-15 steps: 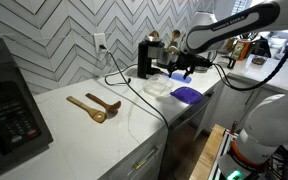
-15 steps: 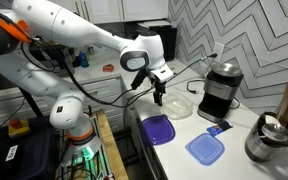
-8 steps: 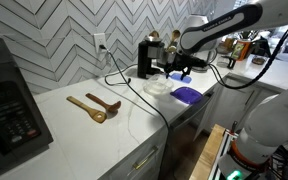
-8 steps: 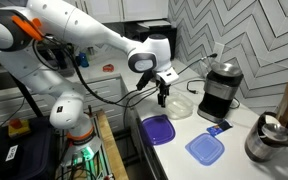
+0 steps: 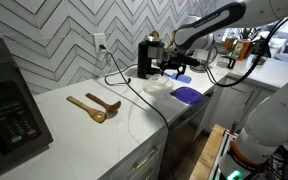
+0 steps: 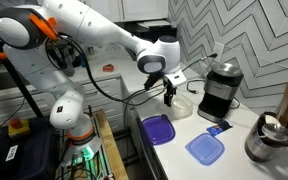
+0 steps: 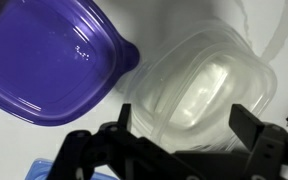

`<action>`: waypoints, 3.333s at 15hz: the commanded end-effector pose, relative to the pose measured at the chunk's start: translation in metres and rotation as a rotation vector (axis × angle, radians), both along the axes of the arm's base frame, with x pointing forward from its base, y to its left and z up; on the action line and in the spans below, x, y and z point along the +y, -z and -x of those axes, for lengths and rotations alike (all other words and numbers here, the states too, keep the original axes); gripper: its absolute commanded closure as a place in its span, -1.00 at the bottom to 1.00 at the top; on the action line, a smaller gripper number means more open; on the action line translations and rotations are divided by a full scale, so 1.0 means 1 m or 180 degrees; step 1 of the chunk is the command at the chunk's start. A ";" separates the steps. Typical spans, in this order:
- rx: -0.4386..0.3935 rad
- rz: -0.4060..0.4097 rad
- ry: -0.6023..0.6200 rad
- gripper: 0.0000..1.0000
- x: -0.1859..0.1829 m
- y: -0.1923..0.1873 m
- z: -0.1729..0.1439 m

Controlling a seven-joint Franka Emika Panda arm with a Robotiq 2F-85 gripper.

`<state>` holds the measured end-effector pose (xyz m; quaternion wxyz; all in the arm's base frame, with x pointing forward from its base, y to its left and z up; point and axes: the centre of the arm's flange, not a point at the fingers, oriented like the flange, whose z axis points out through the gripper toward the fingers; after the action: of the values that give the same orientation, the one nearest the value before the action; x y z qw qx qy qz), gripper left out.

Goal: Unstack the clear containers then place the light blue lid on top of the container on the right.

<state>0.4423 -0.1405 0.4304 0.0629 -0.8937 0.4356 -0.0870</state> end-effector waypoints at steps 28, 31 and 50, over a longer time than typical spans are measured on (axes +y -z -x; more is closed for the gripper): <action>-0.0105 -0.0117 0.0316 0.96 0.026 -0.043 0.006; -0.0178 -0.0067 0.0337 0.96 0.016 -0.065 0.033; -0.0354 -0.0153 0.1636 0.96 -0.144 -0.092 0.087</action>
<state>0.3851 -0.2239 0.5150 0.0870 -0.7916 0.5888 -0.1384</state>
